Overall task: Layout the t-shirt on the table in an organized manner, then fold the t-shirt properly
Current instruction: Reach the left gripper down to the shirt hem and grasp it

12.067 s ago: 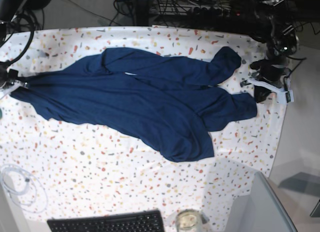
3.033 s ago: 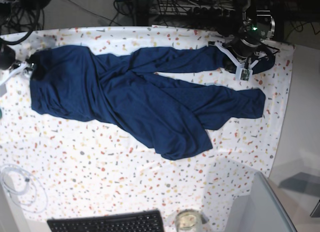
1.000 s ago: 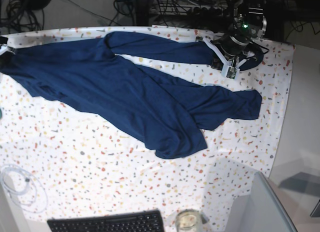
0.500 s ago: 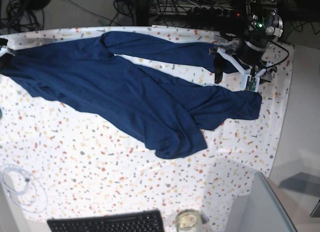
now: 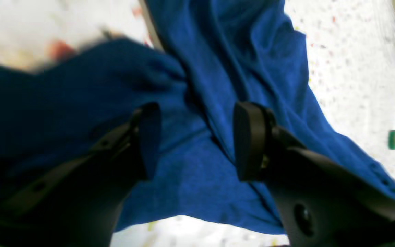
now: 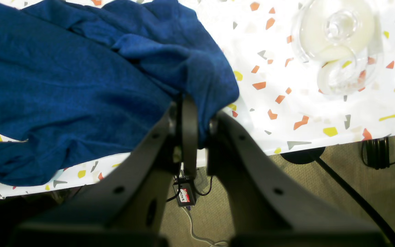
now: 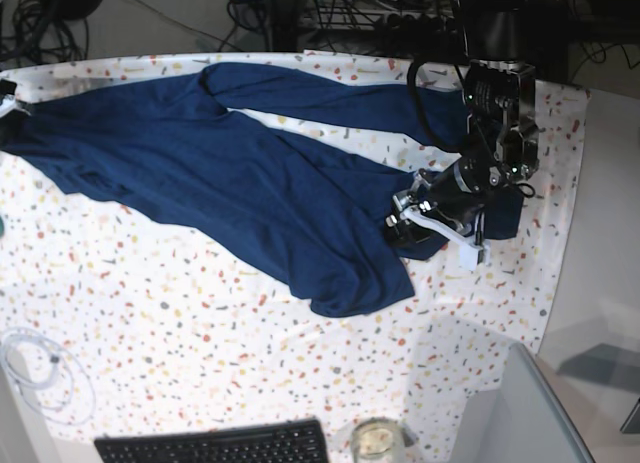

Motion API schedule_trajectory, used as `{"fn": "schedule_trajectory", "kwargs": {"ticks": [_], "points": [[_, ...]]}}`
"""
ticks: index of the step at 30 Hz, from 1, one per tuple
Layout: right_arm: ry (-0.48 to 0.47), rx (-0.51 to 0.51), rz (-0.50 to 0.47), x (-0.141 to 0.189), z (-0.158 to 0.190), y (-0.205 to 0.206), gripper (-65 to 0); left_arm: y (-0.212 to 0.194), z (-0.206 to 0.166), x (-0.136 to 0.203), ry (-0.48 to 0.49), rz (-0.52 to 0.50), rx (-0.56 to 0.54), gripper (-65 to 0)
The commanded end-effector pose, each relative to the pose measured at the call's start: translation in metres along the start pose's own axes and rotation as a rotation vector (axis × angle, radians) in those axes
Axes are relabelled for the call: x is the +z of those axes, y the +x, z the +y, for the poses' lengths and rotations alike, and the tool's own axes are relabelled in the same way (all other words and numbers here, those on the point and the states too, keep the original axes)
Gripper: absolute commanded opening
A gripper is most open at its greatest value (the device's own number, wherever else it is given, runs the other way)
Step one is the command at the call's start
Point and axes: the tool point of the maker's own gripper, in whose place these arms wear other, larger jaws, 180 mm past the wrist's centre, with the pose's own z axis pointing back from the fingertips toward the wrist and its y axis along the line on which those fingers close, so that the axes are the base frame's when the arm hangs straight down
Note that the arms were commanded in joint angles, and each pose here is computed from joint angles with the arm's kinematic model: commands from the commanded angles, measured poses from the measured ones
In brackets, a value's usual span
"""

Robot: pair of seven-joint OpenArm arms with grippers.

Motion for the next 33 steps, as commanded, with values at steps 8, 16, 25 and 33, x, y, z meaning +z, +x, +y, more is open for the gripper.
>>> {"fn": "schedule_trajectory", "kwargs": {"ticks": [8, 16, 25, 33], "points": [[-0.004, 0.018, -0.038, 0.004, -0.002, 0.013, -65.0, 0.008, -0.019, -0.007, -0.048, -0.041, 0.024, -32.7], [-0.004, 0.018, -0.040, 0.004, -0.002, 0.013, -65.0, 0.000, -0.016, -0.026, -0.044, 0.007, 0.073, -33.2], [-0.004, 0.018, -0.040, 0.004, -0.002, 0.013, -65.0, 0.010, -0.032, -0.034, -0.075, -0.010, 0.086, -33.4], [-0.004, 0.018, -0.038, 0.004, -0.002, 0.013, -65.0, 0.026, -0.041, -0.058, -0.091, 0.004, 0.122, -33.9]]}}
